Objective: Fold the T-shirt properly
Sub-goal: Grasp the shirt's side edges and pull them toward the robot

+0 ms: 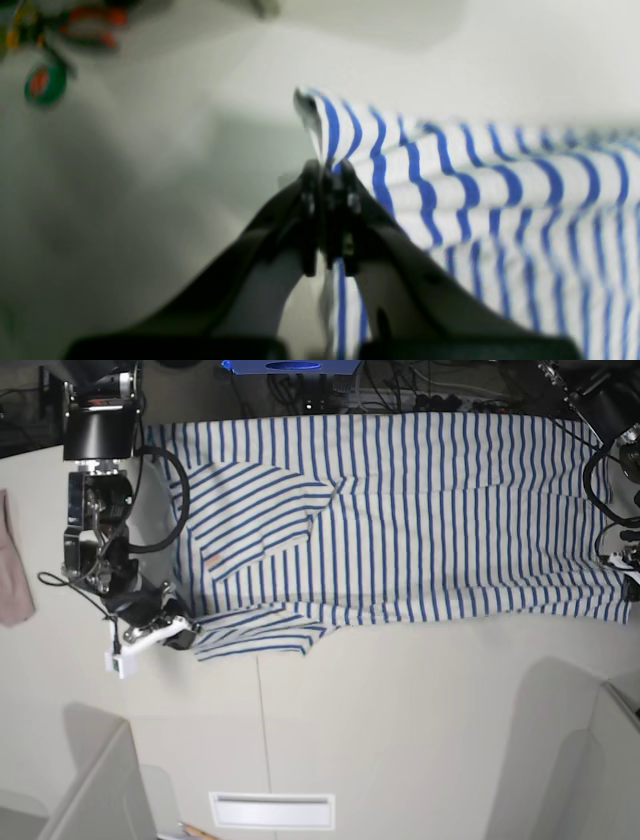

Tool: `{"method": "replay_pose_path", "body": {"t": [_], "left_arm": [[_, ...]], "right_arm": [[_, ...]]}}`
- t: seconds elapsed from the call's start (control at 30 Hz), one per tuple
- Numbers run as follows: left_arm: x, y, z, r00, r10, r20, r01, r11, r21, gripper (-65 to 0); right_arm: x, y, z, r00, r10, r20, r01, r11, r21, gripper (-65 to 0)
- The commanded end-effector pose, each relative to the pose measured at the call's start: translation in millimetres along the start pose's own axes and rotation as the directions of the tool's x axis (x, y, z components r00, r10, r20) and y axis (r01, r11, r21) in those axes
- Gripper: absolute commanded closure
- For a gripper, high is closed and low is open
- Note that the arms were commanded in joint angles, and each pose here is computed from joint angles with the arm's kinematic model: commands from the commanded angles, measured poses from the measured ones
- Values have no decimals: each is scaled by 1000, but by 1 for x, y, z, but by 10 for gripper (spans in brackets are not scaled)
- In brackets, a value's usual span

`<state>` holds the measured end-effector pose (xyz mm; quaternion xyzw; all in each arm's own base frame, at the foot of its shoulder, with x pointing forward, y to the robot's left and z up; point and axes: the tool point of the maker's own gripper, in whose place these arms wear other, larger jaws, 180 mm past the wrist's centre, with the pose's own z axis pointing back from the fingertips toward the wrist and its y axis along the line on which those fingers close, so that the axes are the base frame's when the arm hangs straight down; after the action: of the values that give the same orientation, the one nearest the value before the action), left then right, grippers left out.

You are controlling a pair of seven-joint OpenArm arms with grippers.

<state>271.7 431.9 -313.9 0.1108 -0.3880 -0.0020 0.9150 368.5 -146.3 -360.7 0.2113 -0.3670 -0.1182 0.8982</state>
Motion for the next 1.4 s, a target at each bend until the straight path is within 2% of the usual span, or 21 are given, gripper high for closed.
{"method": "replay_pose_path", "body": {"t": [0.0, 0.1, 0.5, 0.7, 0.83, 1.37], "left_arm": [[18, 9, 7, 998, -26, 57, 25, 1000, 14, 0], [9, 6, 11, 998, -48, 33, 48, 999, 12, 0], [-14, 0, 27, 992, -124, -22, 124, 992, 12, 0], [-19, -4, 37, 984, -173, -36, 174, 985, 12, 0], [-21, -8, 44, 977, -208, -40, 209, 978, 11, 0], [-59, -10, 53, 963, -232, -136, 232, 973, -18, 0]], "right_arm": [[20, 5, 7, 998, 16, 59, -17, 1000, 17, 0], [22, -1, 18, 997, -2, 83, 2, 1000, 8, 0], [-12, -6, 60, 996, -78, 53, 78, 997, -3, 0], [-24, -8, 81, 997, -72, 31, 73, 997, -20, 0], [-38, -10, 92, 992, -119, 38, 120, 992, -30, 0], [-97, -21, 110, 983, -174, -60, 168, 982, -89, 0]]}}
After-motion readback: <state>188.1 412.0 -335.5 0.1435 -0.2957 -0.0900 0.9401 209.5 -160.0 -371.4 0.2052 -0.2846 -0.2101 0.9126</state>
